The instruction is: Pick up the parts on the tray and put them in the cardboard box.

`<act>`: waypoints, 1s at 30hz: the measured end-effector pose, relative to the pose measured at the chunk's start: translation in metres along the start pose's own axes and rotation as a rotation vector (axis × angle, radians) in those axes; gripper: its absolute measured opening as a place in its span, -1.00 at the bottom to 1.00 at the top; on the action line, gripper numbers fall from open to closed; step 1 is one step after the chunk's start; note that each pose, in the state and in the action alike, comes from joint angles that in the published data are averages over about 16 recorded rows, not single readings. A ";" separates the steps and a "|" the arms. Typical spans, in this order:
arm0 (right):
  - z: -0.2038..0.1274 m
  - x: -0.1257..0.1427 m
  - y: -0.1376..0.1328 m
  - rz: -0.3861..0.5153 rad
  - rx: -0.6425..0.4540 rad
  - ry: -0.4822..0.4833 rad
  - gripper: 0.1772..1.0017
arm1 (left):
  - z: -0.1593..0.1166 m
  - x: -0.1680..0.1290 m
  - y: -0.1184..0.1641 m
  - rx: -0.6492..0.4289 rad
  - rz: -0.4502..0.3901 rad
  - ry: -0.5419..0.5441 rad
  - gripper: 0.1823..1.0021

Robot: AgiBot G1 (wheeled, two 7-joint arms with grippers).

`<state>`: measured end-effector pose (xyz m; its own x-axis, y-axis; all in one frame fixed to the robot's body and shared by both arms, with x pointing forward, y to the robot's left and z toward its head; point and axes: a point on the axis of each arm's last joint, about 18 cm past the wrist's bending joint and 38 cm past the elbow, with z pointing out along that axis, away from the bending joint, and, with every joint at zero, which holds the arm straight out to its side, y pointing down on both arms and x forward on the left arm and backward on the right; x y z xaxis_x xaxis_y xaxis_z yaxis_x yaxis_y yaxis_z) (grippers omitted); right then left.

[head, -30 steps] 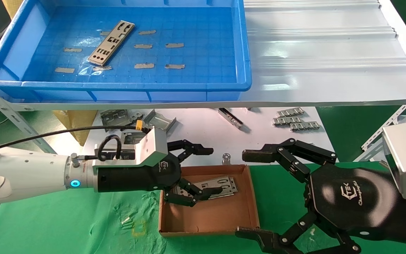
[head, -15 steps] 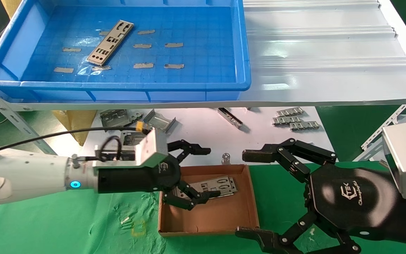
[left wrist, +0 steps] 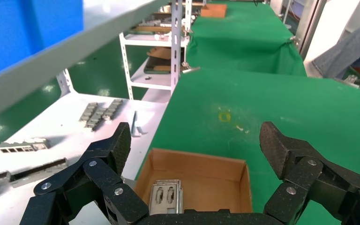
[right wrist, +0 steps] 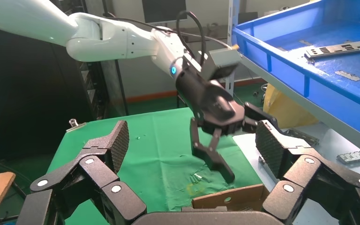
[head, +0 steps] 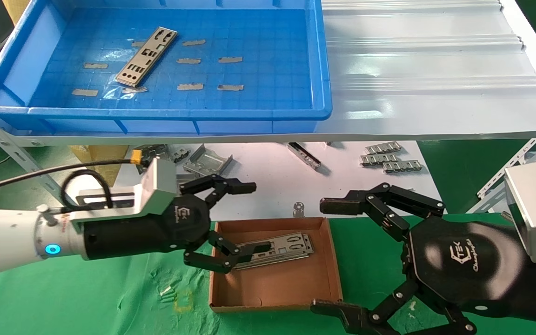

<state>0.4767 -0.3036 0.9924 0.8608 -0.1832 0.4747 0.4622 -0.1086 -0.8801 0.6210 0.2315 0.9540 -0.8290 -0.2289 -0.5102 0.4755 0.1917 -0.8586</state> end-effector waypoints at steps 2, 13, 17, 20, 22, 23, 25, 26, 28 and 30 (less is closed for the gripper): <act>0.000 0.000 0.000 0.000 0.000 0.000 1.00 | -0.006 0.002 -0.003 0.011 -0.004 -0.003 1.00; 0.000 0.000 0.000 0.000 0.000 0.000 1.00 | -0.040 0.017 -0.024 0.057 -0.021 -0.012 1.00; 0.000 0.000 0.000 0.000 0.000 0.000 1.00 | -0.051 0.024 -0.032 0.069 -0.025 -0.011 1.00; 0.000 0.000 0.000 0.000 0.000 0.000 1.00 | -0.060 0.030 -0.038 0.076 -0.027 -0.008 1.00; 0.000 0.000 0.000 0.000 0.000 0.000 1.00 | -0.065 0.034 -0.043 0.080 -0.028 -0.006 1.00; 0.000 0.000 0.000 0.000 0.000 0.000 1.00 | -0.068 0.036 -0.045 0.081 -0.029 -0.004 1.00; 0.000 0.000 0.000 0.000 0.000 0.000 1.00 | -0.073 0.040 -0.049 0.084 -0.030 0.000 1.00; 0.000 0.000 0.000 0.000 0.000 0.000 1.00 | -0.075 0.042 -0.051 0.085 -0.030 0.002 1.00; 0.000 0.000 0.000 0.000 0.000 0.000 1.00 | -0.080 0.047 -0.056 0.087 -0.031 0.006 1.00; 0.000 0.000 0.000 0.000 0.000 0.000 1.00 | -0.085 0.052 -0.060 0.088 -0.031 0.011 1.00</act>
<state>0.4767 -0.3036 0.9924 0.8608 -0.1832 0.4747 0.4622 -0.1086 -0.8801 0.5244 0.2892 0.9836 -0.8470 -0.2226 -0.4828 0.4727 0.1002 -0.8755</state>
